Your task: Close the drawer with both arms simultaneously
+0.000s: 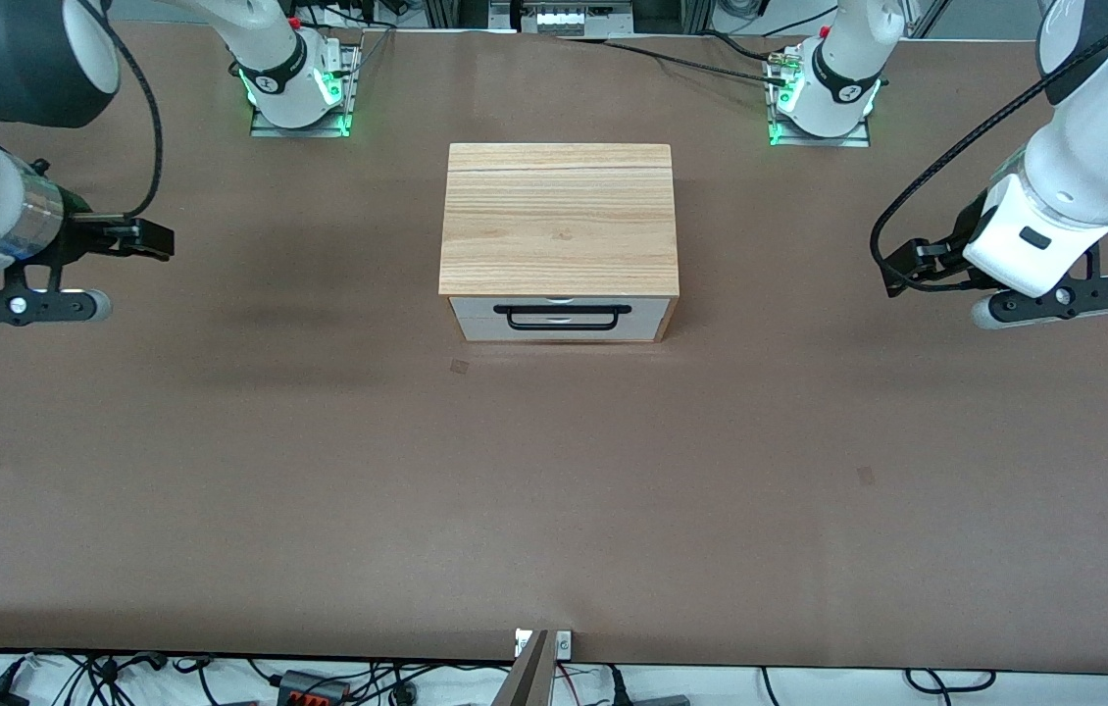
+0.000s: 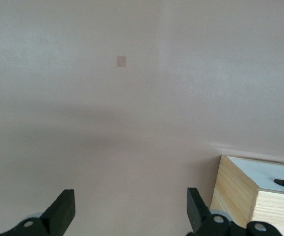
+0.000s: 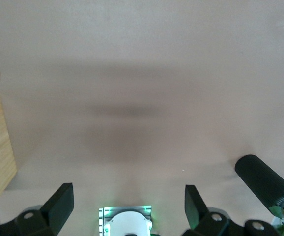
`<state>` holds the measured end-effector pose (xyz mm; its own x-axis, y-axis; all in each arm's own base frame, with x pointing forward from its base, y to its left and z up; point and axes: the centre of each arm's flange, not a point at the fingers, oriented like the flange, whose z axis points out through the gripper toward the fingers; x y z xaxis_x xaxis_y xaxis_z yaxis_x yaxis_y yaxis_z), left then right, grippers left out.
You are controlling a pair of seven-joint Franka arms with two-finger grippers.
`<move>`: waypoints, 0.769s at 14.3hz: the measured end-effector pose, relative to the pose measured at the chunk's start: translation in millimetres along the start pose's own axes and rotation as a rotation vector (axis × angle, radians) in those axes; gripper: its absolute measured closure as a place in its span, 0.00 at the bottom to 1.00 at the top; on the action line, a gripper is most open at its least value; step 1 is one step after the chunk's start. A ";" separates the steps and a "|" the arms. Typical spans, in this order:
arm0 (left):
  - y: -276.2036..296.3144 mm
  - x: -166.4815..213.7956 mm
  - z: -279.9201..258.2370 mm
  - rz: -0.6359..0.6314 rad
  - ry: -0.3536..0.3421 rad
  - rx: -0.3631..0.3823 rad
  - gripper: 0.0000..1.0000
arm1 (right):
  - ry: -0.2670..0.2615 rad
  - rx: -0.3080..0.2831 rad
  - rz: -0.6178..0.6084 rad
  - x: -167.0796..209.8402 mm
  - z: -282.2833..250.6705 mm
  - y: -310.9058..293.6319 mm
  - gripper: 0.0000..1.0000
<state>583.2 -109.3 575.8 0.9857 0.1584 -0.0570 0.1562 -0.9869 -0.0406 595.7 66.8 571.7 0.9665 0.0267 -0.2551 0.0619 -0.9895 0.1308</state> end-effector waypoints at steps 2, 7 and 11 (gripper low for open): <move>-0.5 -5.0 2.6 0.011 -0.007 0.005 0.00 | 0.050 0.036 -0.005 1.2 -2.3 10.0 0.00; -18.1 -5.9 -0.5 0.195 -0.005 0.007 0.00 | 0.168 0.097 0.051 -32.3 5.4 59.3 0.00; -17.5 -7.9 -0.5 0.133 -0.013 0.009 0.00 | 0.202 0.108 0.106 -65.2 -9.8 92.1 0.00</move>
<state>572.8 -93.3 577.4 0.9968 0.0261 -0.0758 0.0231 -0.9989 -0.0406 540.8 -24.7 609.8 0.9970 -0.0611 -0.0470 -0.0592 -0.9974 0.0412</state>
